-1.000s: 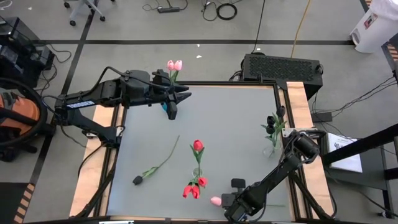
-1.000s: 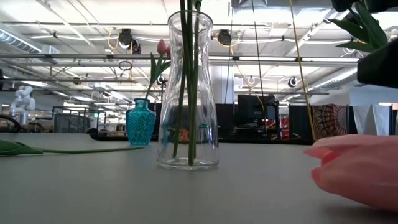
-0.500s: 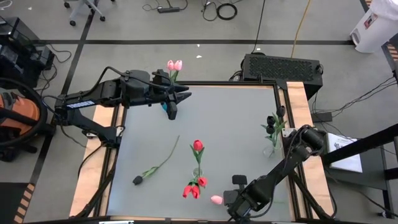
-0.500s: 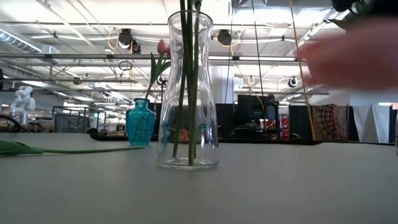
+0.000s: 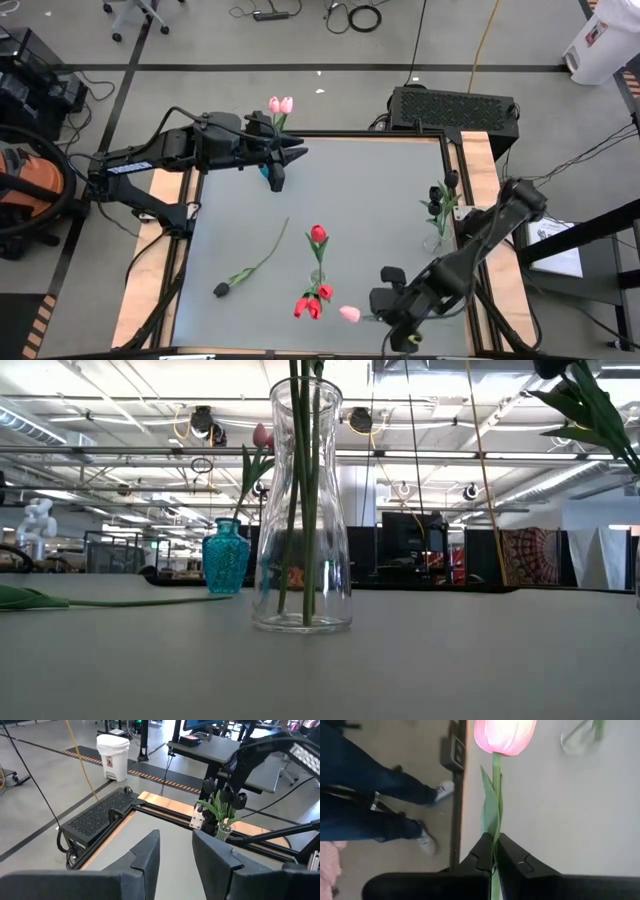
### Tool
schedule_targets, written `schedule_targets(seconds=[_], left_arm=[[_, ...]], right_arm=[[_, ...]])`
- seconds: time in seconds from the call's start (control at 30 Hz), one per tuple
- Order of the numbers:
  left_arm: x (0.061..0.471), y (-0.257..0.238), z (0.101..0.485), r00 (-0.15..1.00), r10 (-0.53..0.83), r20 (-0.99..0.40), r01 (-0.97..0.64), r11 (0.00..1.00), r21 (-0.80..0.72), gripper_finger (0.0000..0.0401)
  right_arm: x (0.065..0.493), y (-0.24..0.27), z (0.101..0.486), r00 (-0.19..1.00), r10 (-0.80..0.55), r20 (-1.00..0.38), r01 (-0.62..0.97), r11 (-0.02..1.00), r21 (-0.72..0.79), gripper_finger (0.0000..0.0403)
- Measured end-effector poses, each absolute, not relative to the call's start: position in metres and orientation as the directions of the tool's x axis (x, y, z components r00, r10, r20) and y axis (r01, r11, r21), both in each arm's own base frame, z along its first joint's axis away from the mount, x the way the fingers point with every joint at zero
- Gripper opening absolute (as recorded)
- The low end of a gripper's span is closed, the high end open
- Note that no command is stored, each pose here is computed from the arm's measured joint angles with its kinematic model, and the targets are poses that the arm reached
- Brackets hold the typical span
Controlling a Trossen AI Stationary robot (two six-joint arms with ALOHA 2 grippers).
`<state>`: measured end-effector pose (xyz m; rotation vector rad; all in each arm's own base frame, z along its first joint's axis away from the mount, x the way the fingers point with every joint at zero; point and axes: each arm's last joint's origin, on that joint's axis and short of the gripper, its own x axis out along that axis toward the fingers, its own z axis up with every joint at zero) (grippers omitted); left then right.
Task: Sort flowers into vase by color
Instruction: Put the pink flower into the blue vase
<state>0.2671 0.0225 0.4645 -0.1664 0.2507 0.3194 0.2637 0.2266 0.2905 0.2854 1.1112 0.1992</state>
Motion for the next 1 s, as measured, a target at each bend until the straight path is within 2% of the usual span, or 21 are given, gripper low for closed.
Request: schedule_targets(seconds=[0.3, 0.6, 0.77, 1.0], left_arm=[[0.268, 0.023, 0.466, 0.923, 0.291, -0.252, -0.329, 0.935, -0.128, 0.0123], [0.27, 0.022, 0.479, 0.949, 0.292, -0.122, -0.31, 0.936, -0.169, 0.0123], [0.271, 0.02, 0.487, 0.957, 0.286, -0.039, -0.288, 0.938, -0.191, 0.0123], [0.271, 0.017, 0.498, 0.962, 0.266, 0.07, -0.245, 0.945, -0.215, 0.0123]], right_arm=[[0.236, 0.199, 0.347, 0.545, 0.39, -0.742, -0.107, 0.91, 0.4, 0.0004], [0.214, 0.176, 0.383, 0.656, 0.406, -0.636, -0.181, 0.903, 0.39, 0.0004], [0.207, 0.159, 0.399, 0.77, 0.31, -0.557, -0.168, 0.941, 0.293, 0.0004], [0.213, 0.133, 0.421, 0.912, 0.123, -0.39, -0.07, 0.987, 0.147, 0.0004]])
